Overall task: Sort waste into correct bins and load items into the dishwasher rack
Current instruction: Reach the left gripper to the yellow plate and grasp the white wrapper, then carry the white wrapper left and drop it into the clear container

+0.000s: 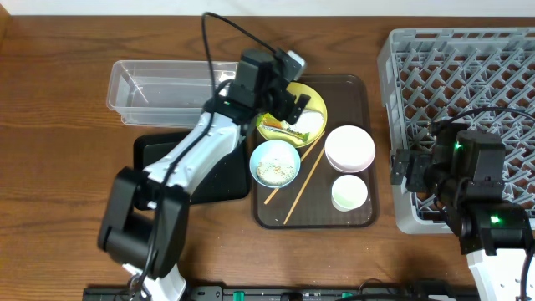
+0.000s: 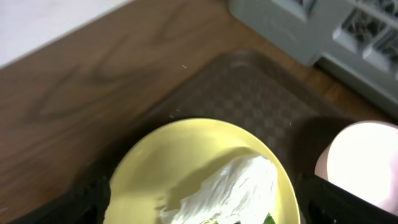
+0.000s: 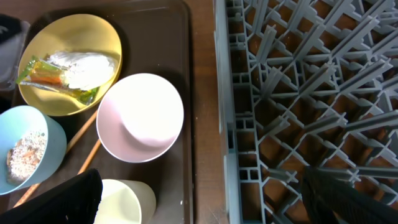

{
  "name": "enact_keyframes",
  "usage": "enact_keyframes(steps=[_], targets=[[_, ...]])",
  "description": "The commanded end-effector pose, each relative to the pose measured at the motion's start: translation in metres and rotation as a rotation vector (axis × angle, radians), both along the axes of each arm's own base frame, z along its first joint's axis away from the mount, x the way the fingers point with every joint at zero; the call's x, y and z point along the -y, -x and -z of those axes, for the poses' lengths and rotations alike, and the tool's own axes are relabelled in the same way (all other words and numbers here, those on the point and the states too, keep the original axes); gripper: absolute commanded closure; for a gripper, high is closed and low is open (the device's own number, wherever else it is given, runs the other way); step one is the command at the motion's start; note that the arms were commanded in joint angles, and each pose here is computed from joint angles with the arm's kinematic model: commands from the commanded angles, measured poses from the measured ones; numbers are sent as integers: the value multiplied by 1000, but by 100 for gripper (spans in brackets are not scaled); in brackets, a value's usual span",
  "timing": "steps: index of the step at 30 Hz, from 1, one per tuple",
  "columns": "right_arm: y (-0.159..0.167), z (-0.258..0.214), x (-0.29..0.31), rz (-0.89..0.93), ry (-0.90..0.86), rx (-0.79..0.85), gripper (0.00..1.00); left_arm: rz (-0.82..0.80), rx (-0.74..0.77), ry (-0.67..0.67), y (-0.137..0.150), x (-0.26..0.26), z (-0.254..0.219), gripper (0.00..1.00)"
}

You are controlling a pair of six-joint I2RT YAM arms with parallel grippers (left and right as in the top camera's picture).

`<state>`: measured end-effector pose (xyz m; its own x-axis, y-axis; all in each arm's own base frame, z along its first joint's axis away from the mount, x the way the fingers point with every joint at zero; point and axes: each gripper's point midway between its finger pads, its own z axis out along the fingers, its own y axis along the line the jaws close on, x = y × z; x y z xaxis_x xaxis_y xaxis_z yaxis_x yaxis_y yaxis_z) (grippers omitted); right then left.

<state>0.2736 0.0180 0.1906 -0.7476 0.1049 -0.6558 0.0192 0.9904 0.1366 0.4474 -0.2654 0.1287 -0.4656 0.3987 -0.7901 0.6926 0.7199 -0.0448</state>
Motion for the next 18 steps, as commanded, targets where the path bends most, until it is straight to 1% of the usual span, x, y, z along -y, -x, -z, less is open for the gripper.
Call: enact_keyframes(steps=[1,5,11,14,16,18], targets=[[-1,-9,-6,-32,3,19,1,81,28,-52,1,12,15,6],[0,-8,-6,-32,3,15,1,114,2,-97,4,15,42,8],[0,-8,-6,-32,3,14,1,119,-56,-122,6,15,78,8],[0,-7,-6,-32,3,12,1,120,-76,-131,6,15,91,13],[0,-8,-6,-32,3,12,1,120,-87,-135,7,15,97,19],[0,-8,-6,-32,3,12,1,121,-99,-140,8,14,103,27]])
